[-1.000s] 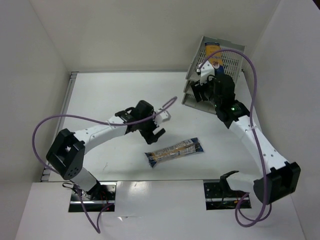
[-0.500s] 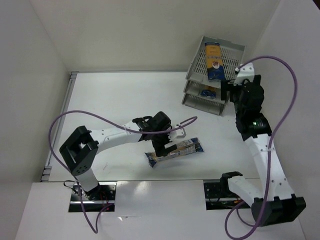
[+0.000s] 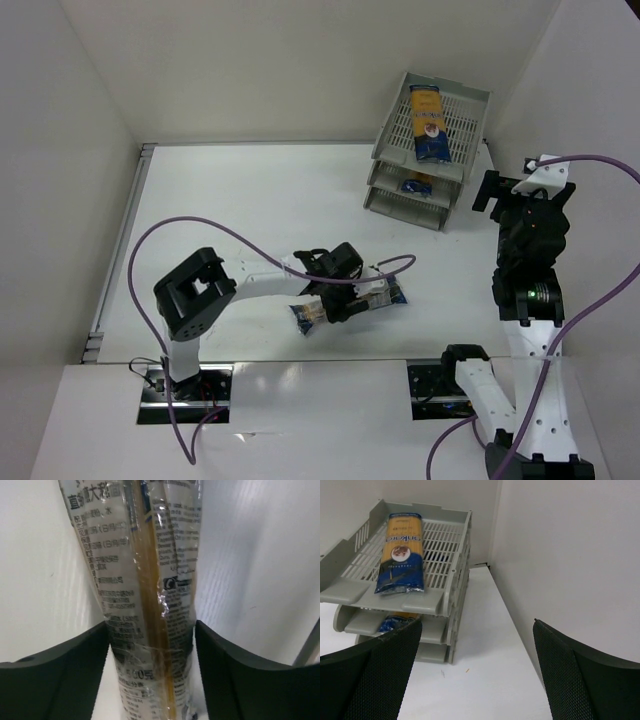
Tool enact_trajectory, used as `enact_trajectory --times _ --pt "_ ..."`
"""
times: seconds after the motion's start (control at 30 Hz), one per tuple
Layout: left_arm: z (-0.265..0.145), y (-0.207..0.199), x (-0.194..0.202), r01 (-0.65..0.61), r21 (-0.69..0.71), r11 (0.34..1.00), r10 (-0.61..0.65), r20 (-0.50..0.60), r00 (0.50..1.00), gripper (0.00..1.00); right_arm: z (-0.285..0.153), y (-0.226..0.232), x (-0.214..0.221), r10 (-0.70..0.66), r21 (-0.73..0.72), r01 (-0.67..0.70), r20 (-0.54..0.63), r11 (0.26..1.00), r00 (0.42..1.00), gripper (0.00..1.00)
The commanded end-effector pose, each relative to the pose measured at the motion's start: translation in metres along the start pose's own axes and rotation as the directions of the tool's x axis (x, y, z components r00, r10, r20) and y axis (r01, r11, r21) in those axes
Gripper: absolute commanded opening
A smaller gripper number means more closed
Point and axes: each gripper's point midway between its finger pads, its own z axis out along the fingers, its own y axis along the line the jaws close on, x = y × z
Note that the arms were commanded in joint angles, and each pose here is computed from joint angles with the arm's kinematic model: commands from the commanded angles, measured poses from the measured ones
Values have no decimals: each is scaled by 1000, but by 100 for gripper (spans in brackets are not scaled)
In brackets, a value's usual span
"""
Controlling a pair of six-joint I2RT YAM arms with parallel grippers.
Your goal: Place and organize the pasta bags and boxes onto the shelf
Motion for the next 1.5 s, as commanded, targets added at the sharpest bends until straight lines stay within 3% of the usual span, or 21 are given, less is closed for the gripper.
enact_trajectory --times 0.0,0.1,0.13,0.17,0.23,0.33,0.4,0.5,0.57,0.67,0.83,0.9,1.03,1.07,1.23,1.27,1.47 --pt "16 5 21 40 -24 999 -41 -51 998 72 0 3 2 29 -14 -29 -2 999 1000 96" --pt "23 6 26 39 -25 999 -40 -43 998 33 -1 5 -2 35 -31 -35 22 999 999 96" --pt "25 8 27 37 -37 999 -39 -40 998 2 -1 8 -2 44 -42 -43 22 998 999 96" --pt "25 8 27 37 -37 999 -39 -40 998 0 0 9 -5 47 -50 -46 33 998 998 95" --pt "22 4 14 34 -7 999 -34 -11 999 0 2 12 -5 47 -61 -45 33 997 998 95" --pt "4 4 -38 83 45 996 -87 107 990 0 2 16 -5 47 -84 -44 34 995 998 95" --pt "-18 13 -85 172 84 982 -186 211 960 0 2 17 -8 50 -93 -46 44 995 998 94" --pt "-30 20 -117 266 180 947 -307 264 914 0 3 21 -6 60 -111 -54 45 992 997 94" --pt "-45 24 -151 249 235 940 -319 339 885 0 5 24 -4 66 -123 -61 36 991 997 94" --pt "-49 31 -169 283 259 923 -366 371 853 0 5 22 -4 66 -114 -61 36 992 997 94" --pt "-47 71 -170 462 267 846 -533 370 761 0 6 24 -2 66 -123 -61 36 991 997 94" --pt "-46 74 -170 470 282 837 -546 371 751 0 7 22 -5 68 -122 -62 46 991 997 94" --pt "-53 98 -203 518 354 779 -627 431 648 0 13 27 -14 72 -143 -62 63 988 995 94" --pt "-49 105 -204 556 388 735 -677 411 610 0 15 27 -12 69 -143 -61 55 988 996 94" --pt "-59 110 -230 537 473 699 -715 433 549 0 15 21 -28 74 -135 -62 85 989 994 94" --pt "-61 106 -232 521 496 695 -717 423 554 0 15 21 -28 64 -134 -52 86 990 994 94" --pt "-89 135 -234 560 530 637 -770 435 466 0 15 18 -31 43 -130 -28 110 991 993 94"
